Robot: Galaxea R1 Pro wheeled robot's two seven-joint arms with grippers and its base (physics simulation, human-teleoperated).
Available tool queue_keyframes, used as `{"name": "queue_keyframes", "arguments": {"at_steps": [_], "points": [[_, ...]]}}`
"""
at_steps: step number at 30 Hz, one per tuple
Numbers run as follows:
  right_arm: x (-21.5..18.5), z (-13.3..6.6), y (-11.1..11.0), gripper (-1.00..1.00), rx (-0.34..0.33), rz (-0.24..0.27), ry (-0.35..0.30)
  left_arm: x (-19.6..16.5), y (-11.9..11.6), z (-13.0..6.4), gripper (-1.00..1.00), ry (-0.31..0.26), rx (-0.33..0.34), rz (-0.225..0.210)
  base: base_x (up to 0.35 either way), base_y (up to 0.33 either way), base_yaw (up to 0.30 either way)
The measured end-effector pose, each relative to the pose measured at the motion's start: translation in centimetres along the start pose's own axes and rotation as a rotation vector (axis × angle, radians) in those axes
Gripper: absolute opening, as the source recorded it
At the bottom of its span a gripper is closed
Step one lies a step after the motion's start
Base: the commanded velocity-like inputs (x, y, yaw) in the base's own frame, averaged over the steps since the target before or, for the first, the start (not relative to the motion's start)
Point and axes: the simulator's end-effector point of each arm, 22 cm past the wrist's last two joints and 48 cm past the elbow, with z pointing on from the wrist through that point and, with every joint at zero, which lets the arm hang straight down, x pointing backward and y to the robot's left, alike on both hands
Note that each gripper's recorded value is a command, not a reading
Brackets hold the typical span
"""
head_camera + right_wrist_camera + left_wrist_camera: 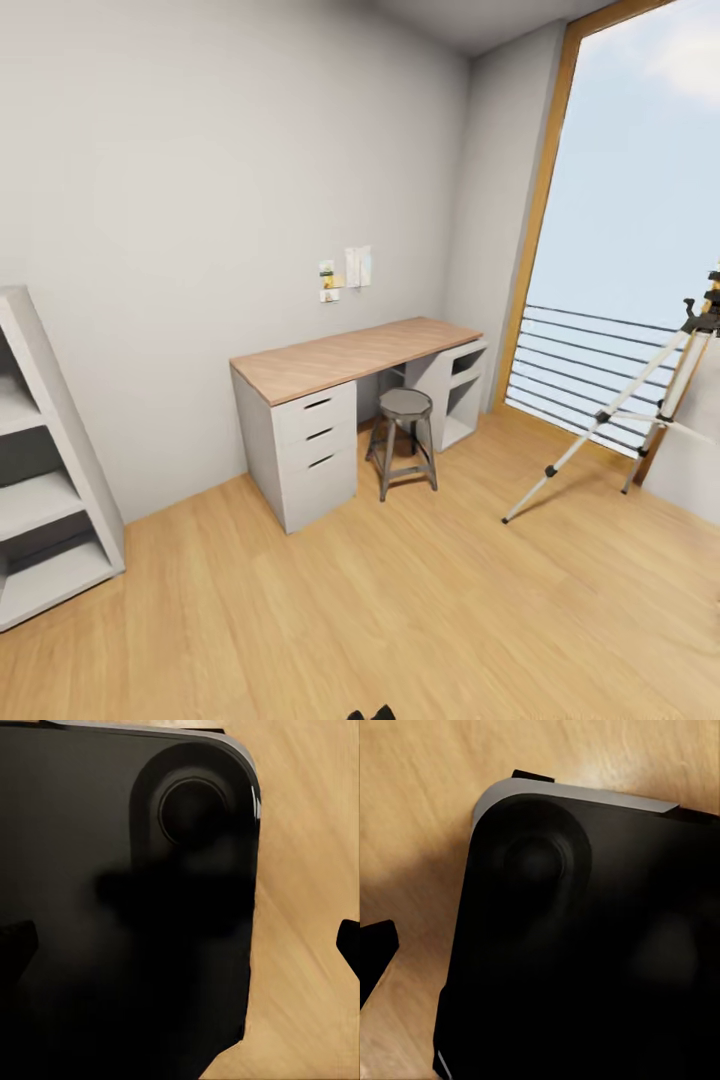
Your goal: Attach the digital camera to the camera tripod in the bedroom.
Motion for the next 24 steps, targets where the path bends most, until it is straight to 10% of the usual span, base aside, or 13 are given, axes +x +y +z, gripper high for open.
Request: {"name": "queue_keyframes", "arguments": {"at_steps": [24], "points": [[0.0, 0.0, 0.0, 1.00, 0.001, 0.007, 0.000, 1.2, 0.1, 0.0, 1.00, 0.058, -0.001, 0.003, 0.050, 0.349, -0.285]]}}
